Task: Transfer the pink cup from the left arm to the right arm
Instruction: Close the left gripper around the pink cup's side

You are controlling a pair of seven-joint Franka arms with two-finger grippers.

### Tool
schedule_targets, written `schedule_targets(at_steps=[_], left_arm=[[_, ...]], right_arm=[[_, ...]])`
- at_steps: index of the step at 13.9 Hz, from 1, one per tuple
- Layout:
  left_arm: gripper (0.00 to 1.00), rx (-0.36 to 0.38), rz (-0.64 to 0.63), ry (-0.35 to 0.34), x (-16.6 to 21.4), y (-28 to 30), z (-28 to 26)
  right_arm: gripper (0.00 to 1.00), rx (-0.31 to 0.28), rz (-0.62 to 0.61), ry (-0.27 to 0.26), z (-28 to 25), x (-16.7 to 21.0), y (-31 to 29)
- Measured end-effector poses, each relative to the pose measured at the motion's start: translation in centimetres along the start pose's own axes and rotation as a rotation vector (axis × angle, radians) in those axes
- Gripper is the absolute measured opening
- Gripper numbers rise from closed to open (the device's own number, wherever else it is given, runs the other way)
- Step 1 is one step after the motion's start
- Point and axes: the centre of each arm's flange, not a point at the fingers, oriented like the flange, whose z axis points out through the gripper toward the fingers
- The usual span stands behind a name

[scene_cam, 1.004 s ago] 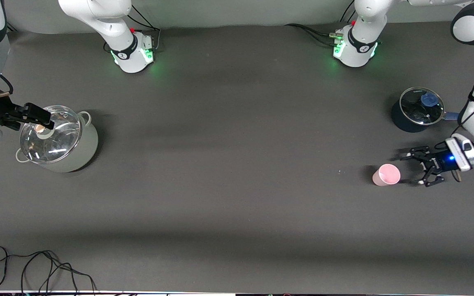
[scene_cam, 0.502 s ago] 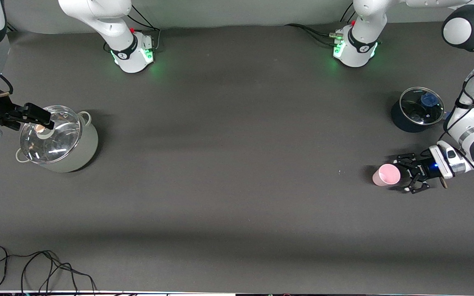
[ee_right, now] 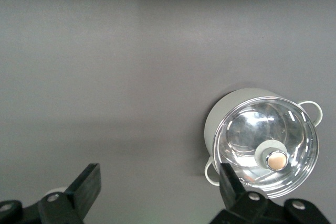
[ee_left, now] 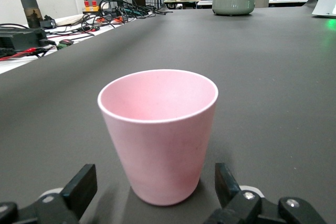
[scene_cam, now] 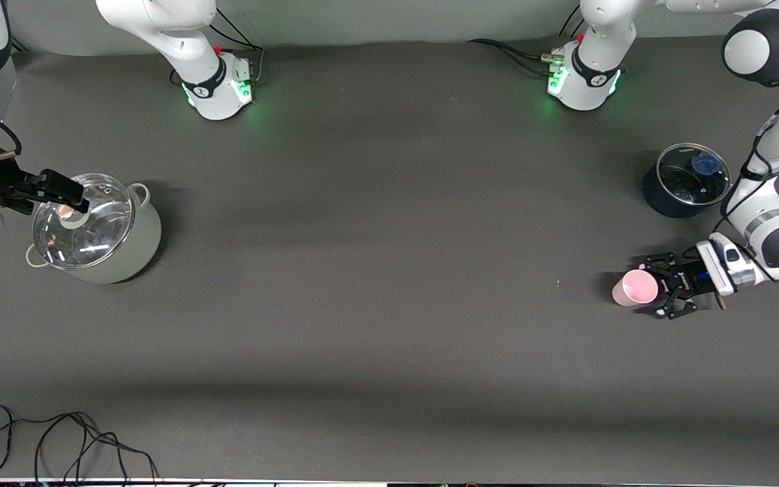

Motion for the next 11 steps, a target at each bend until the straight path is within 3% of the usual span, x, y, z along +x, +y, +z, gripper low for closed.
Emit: schedule_targets(at_steps=[6,7,9,11], left_arm=[[0.98,-0.004,-0.007,0.008,0.1,0.1,1.5],[0.91,-0.003,-0.007,0.008,0.2,0.0,1.7],[0.67,-0.001,-0.006,0.008,0.3,-0.1,2.0],[0.67,0.000,-0.006,0.008,0.3,-0.1,2.1]], right_arm=[[1.00,0.000,0.000,0.000,0.0,0.0,0.0],[1.00,0.000,0.000,0.000,0.0,0.0,0.0],[1.00,0.000,0.000,0.000,0.0,0.0,0.0],[1.00,0.000,0.000,0.000,0.0,0.0,0.0]])
